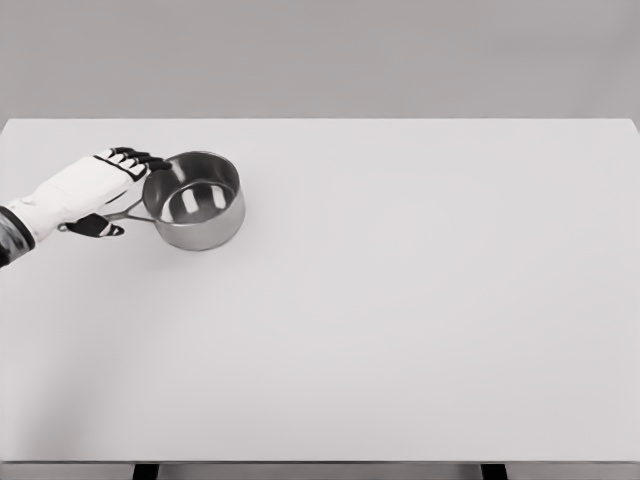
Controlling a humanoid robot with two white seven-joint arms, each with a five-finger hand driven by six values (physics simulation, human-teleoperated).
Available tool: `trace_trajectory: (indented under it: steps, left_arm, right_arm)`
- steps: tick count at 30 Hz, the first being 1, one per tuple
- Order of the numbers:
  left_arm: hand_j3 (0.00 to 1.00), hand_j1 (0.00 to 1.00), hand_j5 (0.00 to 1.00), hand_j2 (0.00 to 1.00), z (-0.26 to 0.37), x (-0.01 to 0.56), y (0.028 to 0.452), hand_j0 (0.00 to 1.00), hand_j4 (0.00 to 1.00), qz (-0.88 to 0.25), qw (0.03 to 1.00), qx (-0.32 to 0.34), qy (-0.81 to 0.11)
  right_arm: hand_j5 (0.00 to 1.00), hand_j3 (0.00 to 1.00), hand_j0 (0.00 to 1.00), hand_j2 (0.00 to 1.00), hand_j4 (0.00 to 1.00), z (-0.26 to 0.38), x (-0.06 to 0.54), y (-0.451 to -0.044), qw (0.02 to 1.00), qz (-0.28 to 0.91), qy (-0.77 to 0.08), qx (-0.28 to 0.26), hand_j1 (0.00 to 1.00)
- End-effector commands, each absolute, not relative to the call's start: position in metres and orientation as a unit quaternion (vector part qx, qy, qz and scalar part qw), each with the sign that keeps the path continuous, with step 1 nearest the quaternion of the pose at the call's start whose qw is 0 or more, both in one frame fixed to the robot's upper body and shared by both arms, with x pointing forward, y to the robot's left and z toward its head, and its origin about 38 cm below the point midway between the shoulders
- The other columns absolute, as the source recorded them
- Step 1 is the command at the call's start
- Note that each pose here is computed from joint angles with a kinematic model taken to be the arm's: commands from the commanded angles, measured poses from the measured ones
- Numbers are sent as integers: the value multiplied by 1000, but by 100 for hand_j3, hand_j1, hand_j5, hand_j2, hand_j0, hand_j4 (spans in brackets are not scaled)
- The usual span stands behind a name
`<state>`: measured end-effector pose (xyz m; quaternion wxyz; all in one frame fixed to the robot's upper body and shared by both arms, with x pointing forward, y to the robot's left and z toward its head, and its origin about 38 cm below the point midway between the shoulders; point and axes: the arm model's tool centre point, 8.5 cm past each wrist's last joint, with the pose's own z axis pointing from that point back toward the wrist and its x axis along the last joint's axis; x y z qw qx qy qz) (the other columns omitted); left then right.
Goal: Rotate pot handle
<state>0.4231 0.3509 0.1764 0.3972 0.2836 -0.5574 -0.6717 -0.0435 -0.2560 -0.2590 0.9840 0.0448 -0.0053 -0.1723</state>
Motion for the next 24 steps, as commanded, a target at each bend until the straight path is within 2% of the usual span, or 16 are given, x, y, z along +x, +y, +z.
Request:
trace_trajectory:
  steps: [1,24]
  left_arm:
    - [100,100,100,100,174,424,355,100,100,-669,404,282,-556]
    - [100,100,100,100,184,435,367,100,100,-656,421,299,-550]
  right_arm:
    - [100,100,100,100,100,-259,-44,-256,984,-172,-5,45,100]
    - [100,100,100,100,100,-259,-44,-256,984,-172,-5,45,100]
